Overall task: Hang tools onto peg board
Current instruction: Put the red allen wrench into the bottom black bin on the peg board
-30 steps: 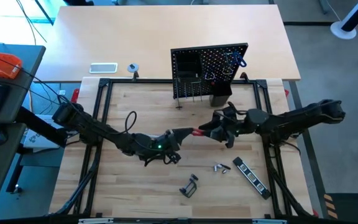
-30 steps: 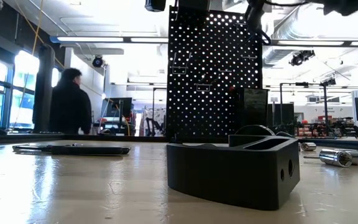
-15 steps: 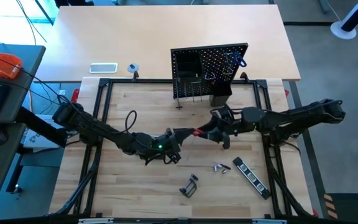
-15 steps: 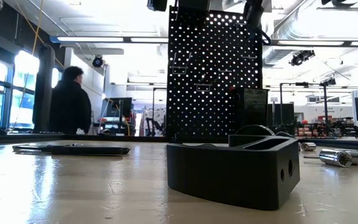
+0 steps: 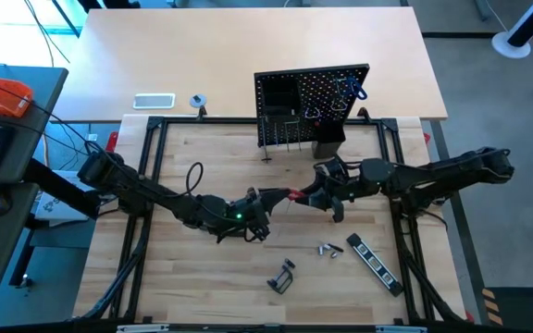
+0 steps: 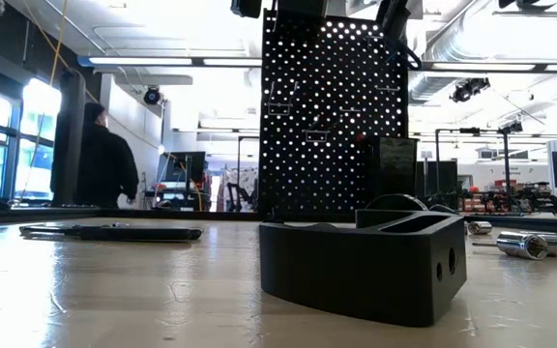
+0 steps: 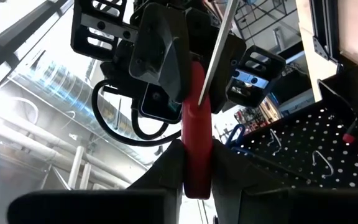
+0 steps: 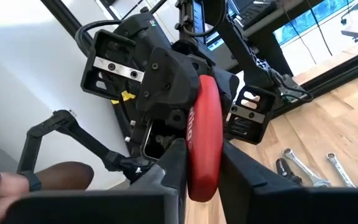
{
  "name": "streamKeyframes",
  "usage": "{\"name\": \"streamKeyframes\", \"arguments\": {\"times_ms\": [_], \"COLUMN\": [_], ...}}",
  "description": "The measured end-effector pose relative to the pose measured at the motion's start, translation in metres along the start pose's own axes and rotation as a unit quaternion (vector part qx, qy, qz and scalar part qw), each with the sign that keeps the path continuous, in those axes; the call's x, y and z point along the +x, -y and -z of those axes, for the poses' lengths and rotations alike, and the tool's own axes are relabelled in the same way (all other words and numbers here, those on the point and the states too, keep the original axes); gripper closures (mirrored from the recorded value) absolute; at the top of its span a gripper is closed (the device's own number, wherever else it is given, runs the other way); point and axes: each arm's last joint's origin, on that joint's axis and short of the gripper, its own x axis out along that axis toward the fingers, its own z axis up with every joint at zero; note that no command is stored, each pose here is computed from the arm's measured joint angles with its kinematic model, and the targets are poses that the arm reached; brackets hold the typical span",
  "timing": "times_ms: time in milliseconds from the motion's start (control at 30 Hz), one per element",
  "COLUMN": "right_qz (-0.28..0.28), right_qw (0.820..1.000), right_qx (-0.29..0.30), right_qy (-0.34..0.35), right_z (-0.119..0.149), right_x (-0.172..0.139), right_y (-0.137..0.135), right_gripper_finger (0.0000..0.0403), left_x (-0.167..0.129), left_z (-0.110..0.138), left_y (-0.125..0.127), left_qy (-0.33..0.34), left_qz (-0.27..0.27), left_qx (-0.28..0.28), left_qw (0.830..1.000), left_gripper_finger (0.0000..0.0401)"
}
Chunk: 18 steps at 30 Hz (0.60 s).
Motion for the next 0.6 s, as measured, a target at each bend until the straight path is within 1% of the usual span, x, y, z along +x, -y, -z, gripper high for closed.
{"name": "streamKeyframes", "arguments": {"times_ms": [133, 267, 600], "right_qz": [0.000, 0.000, 0.005], "right_qw": [1.000, 1.000, 0.999], "right_qx": [-0.004, -0.012, -0.047], "right_qy": [0.000, 0.000, 0.007], "right_z": [0.0000, 0.0000, -0.0009], "right_x": [0.0000, 0.0000, 0.0000], "right_y": [0.0000, 0.0000, 0.0003], "right_gripper_finger": [0.0342, 0.0346, 0.0350], "left_x": [0.0000, 0.0002, 0.0004], "left_z": [-0.0002, 0.0001, 0.0026], "left_y": [0.0000, 0.0001, 0.0001], "left_qy": [0.002, 0.001, -0.032], "left_qz": [-0.001, -0.001, 0.013], "left_qx": [-0.003, -0.008, -0.054], "left_qw": [1.000, 1.000, 0.998], "left_gripper_finger": [0.0358, 0.0350, 0.0289]}}
